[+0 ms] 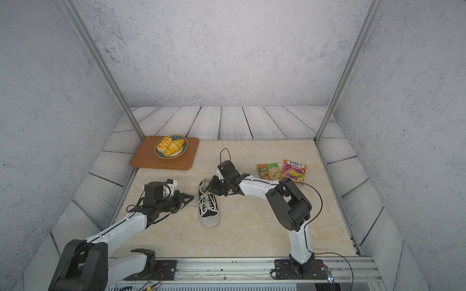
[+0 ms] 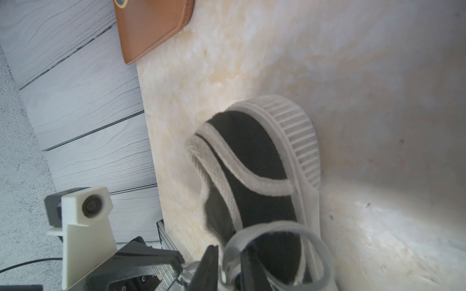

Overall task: Tie the shoes
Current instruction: Tie the shoelace on the shoe.

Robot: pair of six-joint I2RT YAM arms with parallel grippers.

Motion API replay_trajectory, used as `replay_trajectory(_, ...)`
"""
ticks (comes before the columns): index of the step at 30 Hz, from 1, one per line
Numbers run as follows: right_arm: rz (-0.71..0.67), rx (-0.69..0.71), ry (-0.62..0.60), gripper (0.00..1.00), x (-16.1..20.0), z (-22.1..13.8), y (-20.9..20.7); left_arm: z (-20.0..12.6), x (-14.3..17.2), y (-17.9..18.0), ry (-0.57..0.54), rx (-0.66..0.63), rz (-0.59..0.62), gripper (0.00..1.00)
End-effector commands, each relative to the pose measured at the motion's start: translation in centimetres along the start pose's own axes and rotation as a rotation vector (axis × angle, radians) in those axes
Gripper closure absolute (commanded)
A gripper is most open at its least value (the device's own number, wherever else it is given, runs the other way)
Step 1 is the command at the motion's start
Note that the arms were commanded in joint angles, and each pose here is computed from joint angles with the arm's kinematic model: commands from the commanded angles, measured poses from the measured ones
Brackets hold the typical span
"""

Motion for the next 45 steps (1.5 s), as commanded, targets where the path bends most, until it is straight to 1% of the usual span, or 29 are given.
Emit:
replay_trajectory(1, 0.003, 0.046, -0.006, 0.81, -0.4, 1.2, -1.1, 0.0, -0.1, -0.4, -0.006, 0.018, 0.027, 1.00)
replay_trajectory(3, 0.001, 0.047, -0.007, 0.83, -0.5, 1.2, -1.1, 0.0, -0.1, -0.4, -0.006, 0.020, 0.027, 1.00)
replay_trajectory(5, -0.004, 0.045, -0.010, 0.88, -0.6, 1.1, -1.0, -0.1, -0.1, -0.4, -0.006, 0.020, 0.028, 1.00)
replay_trajectory(13, -0.045, 0.046, -0.026, 1.00, -0.5, 0.2, -0.4, -0.1, 0.0, -0.3, -0.007, 0.016, 0.028, 1.00)
replay_trajectory(31, -0.103, -0.008, -0.084, 1.00, 0.1, -3.9, 0.7, -0.9, -0.1, -0.4, -0.019, -0.030, 0.028, 1.00)
replay_trajectory(38, -0.104, -0.026, -0.094, 1.00, -0.1, -4.3, 0.6, -1.4, -0.1, -0.5, -0.020, -0.052, 0.036, 1.00)
replay_trajectory(45, -0.088, -0.028, -0.114, 1.00, -1.0, -4.8, -0.2, -2.0, 0.2, 0.2, -0.021, -0.120, 0.028, 1.00)
Point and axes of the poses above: each gripper's point midway between its finger pads, its own z axis out along the fingers, its own y axis along the line the jaws close on, x = y × z, the point moved 5 cm from there along -z, back along the fingers, and after that the axes turned 13 degrees about z, right-handed, at the moved point
